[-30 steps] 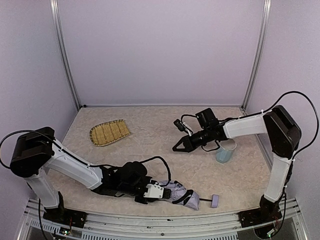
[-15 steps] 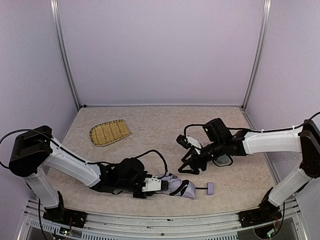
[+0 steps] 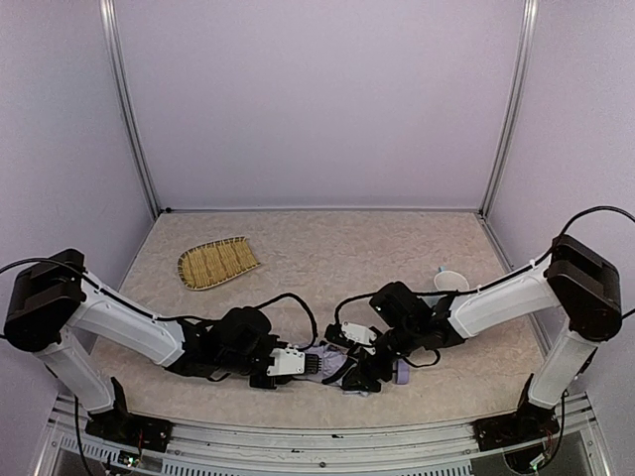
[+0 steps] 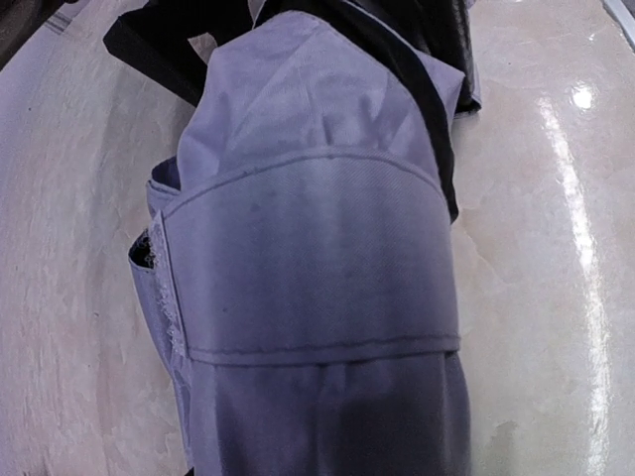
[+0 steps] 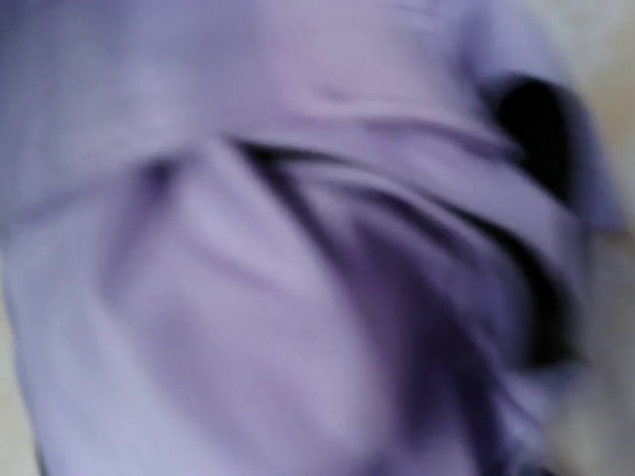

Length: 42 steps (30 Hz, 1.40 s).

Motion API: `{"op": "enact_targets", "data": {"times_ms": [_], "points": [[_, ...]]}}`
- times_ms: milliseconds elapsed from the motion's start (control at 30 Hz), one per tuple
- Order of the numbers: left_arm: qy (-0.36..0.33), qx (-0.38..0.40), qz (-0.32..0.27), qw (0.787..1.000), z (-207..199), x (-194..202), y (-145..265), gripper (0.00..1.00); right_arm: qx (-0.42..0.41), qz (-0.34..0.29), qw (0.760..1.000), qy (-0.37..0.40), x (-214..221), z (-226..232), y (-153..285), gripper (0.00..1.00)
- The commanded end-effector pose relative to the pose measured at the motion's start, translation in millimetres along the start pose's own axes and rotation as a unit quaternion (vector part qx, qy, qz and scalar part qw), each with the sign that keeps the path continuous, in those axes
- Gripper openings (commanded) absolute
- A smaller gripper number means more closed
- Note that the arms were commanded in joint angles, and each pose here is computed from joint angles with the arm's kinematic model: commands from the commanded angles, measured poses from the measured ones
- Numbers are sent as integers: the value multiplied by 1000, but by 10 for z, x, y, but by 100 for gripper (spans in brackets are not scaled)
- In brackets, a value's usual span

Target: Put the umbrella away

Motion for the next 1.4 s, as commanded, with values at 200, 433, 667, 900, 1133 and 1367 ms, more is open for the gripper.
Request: {"op": "enact_targets", "data": {"times_ms": [200,433,667,900,1133,1367], "points": [[19,16,-2,1000,26,51,-70,0,40,-16,999,31,-8,-122,-317,66],[41,-30,-24,998,203,-53,16,0,99,-14,994,51,-78,-243,-214,0],[43,-161,-31,986,603,-304,309,81,159,-65,979,107,-579,-269,238,0],[54,-262,-116,957,883,-815,1014,99,224,-95,959,143,-1048,-338,851,0],[264,-295,-398,827,1276,-1198,2108,99,219,-110,954,173,-1470,-277,1355,0],[288,-230,-437,820,1063,-1030,2063,72,219,-135,947,191,-1869,-110,1852,0]]}}
Point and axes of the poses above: each gripper's point midway between its finger pads, its own y axis back along the fingers, its own z axis along the line the jaws close on, x = y × z, the point moved 5 cm from there along y, back along the fingers, and after that the axes turned 1 degree about -y, right-handed, at the moved point
